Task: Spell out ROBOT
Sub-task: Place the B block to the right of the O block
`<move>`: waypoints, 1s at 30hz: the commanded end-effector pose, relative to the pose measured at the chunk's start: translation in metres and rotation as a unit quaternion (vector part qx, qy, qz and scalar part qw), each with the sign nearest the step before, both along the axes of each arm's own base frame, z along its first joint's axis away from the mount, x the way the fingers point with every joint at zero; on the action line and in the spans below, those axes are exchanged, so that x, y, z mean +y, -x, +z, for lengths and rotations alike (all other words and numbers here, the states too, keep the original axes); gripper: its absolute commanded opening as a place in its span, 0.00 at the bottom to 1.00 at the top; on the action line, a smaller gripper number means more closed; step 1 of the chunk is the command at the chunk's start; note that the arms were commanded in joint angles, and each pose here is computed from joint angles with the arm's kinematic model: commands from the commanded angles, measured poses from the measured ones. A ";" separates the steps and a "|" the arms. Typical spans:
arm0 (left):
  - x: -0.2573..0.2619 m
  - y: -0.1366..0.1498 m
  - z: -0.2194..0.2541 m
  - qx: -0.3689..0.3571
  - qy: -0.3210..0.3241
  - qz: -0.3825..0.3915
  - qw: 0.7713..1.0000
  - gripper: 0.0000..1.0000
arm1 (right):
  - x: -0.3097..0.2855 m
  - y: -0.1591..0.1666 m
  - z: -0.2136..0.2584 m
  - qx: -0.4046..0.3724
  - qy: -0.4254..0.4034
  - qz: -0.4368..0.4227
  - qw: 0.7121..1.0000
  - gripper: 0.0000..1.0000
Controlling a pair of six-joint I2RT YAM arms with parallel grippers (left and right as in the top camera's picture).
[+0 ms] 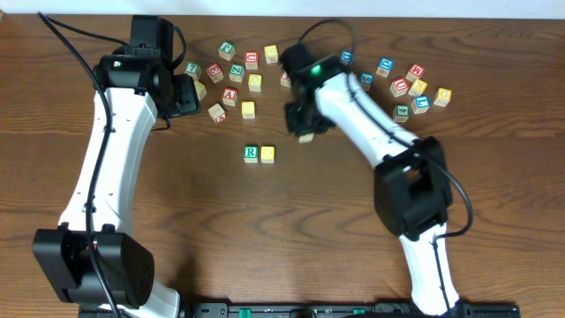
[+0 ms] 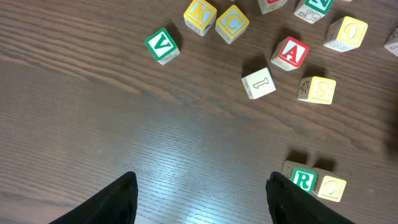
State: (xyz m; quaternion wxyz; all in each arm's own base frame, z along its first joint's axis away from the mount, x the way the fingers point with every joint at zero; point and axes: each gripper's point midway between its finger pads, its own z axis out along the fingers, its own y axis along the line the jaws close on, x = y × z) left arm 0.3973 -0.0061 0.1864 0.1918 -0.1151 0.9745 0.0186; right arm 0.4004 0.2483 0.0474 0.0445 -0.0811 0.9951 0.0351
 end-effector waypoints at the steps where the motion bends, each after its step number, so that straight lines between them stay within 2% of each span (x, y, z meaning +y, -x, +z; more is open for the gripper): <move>1: 0.001 -0.001 0.015 -0.021 0.001 -0.002 1.000 0.65 | 0.012 0.019 -0.008 0.011 0.000 -0.014 1.000 0.16; 11: 0.001 -0.001 0.015 -0.020 0.001 -0.002 1.000 0.66 | 0.042 0.024 -0.024 -0.013 -0.021 -0.036 0.999 0.16; 30: 0.001 -0.001 0.015 -0.020 0.001 -0.002 1.000 0.66 | 0.046 0.031 -0.026 -0.035 0.015 -0.061 0.997 0.19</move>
